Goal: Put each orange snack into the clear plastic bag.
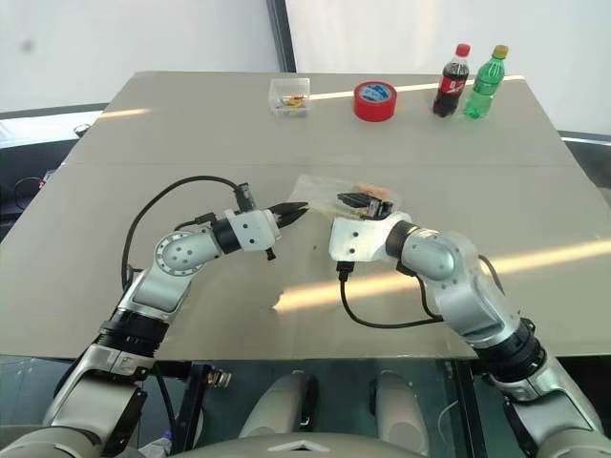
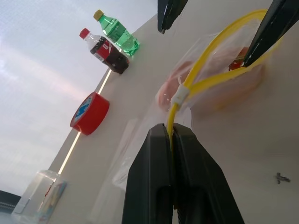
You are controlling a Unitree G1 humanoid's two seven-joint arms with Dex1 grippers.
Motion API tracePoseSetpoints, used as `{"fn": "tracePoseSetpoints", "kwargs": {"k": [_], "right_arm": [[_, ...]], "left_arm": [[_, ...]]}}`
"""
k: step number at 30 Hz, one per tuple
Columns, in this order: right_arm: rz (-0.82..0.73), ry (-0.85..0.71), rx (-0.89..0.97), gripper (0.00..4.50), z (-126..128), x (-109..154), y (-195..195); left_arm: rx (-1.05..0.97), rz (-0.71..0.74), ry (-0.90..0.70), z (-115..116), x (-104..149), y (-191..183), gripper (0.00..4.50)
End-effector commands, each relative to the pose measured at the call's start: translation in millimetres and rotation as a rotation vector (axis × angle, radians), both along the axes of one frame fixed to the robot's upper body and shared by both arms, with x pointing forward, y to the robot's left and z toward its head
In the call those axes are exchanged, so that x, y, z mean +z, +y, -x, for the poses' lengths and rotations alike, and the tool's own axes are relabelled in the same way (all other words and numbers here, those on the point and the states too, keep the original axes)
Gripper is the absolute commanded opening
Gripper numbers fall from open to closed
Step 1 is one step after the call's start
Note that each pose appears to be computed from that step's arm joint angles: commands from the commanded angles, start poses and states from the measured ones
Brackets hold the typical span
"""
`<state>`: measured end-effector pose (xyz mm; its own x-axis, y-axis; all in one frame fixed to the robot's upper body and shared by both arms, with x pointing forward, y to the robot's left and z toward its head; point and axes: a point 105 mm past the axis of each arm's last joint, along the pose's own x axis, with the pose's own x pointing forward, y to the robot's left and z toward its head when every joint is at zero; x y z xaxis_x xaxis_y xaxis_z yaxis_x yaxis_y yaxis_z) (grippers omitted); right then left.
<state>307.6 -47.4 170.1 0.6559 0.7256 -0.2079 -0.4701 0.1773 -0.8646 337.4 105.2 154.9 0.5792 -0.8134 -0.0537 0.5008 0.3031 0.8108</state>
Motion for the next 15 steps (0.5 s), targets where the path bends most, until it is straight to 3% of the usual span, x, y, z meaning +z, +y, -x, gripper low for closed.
{"fn": "tracePoseSetpoints", "kwargs": {"k": [1,5,15], "right_arm": [[0.004,-0.088,0.060,2.89,-1,14,18],[0.001,-0.107,0.078,1.32,-3,15,25],[0.002,-0.125,0.090,1.32,-7,17,31]], "left_arm": [[-0.036,0.033,-0.023,7,20,-7,0.00],[-0.044,0.027,-0.017,10,21,-10,0.00],[-0.040,0.024,-0.018,12,19,-10,0.00]]}}
